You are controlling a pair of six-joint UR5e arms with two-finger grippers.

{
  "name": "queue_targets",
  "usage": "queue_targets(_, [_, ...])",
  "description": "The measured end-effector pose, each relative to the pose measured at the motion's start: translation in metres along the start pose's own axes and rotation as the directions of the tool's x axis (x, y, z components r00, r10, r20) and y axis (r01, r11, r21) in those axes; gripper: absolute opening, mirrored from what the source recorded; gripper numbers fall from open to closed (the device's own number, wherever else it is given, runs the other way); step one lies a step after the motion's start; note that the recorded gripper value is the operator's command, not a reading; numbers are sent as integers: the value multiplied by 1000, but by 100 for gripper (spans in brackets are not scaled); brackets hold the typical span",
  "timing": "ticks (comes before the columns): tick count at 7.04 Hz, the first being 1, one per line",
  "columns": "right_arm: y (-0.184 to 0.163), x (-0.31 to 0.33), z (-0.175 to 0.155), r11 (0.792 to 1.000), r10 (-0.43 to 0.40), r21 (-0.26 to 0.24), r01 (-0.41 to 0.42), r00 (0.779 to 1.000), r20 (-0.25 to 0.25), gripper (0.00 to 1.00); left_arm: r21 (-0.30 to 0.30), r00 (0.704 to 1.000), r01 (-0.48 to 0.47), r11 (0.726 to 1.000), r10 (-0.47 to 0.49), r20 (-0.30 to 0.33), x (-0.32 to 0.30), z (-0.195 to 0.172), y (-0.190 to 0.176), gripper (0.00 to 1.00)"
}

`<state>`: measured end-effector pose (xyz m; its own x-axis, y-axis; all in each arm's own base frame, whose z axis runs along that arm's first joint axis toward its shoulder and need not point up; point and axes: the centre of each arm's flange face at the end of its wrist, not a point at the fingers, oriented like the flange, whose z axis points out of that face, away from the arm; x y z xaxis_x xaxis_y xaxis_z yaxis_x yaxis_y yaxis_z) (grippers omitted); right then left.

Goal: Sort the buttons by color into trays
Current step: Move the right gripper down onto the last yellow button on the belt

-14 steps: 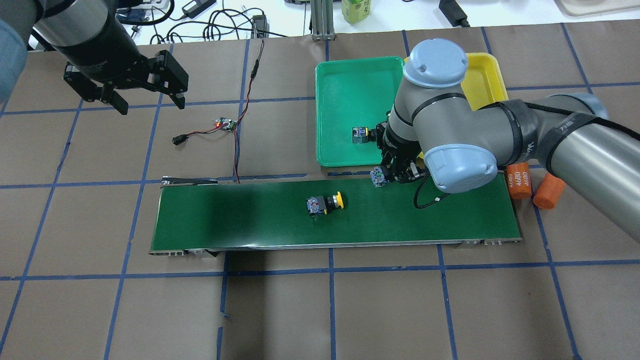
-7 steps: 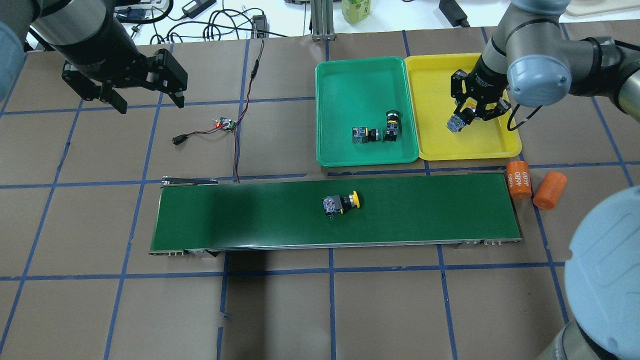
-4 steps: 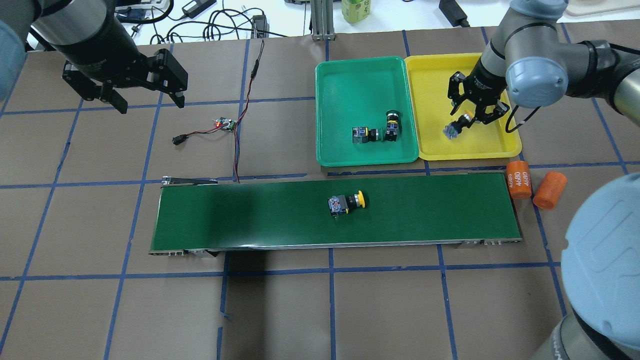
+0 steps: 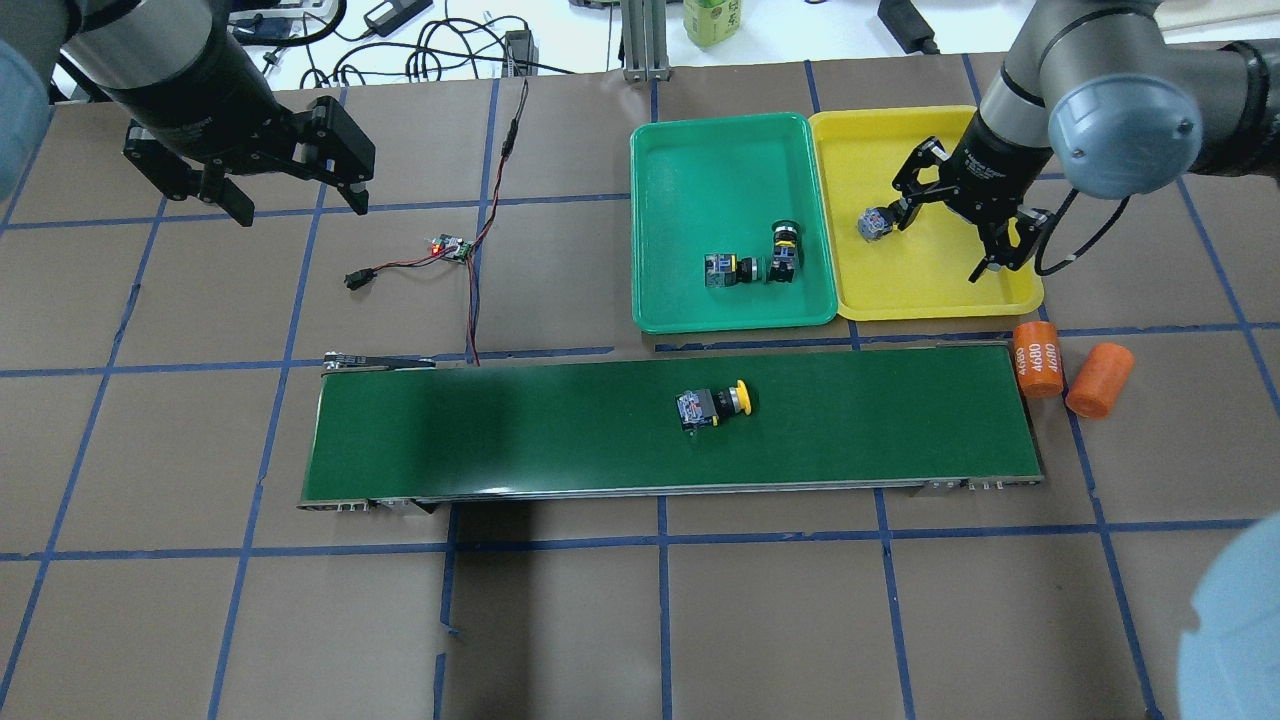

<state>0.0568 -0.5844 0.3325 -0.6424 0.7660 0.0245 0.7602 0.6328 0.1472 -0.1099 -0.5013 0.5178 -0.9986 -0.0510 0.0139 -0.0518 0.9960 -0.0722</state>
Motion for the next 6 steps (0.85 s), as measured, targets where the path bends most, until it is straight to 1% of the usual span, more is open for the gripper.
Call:
queue_targets(1, [31,11,-17,1000,25,1,-25,1000,-2,100,-1,1000,0,1000,0,0,0,1,0,100])
queue_targets(2, [64,25,-24,999,44,2,-44,999,2,100,-2,1000,1,1000,-1,0,0,1,0,100])
queue_targets(3, [97,43,-21,997,79,1,-79,997,5,100,-2,1000,0,1000,0,0,0,1,0,100])
queue_targets(4, [121,53,-11,993,118,2,-118,993,8,100,-2,1000,0,1000,0,0,0,1,0,100])
queue_targets(6, [148,53,17,985,169,24,-170,985,40,100,-3,1000,0,1000,0,0,0,1,0,100])
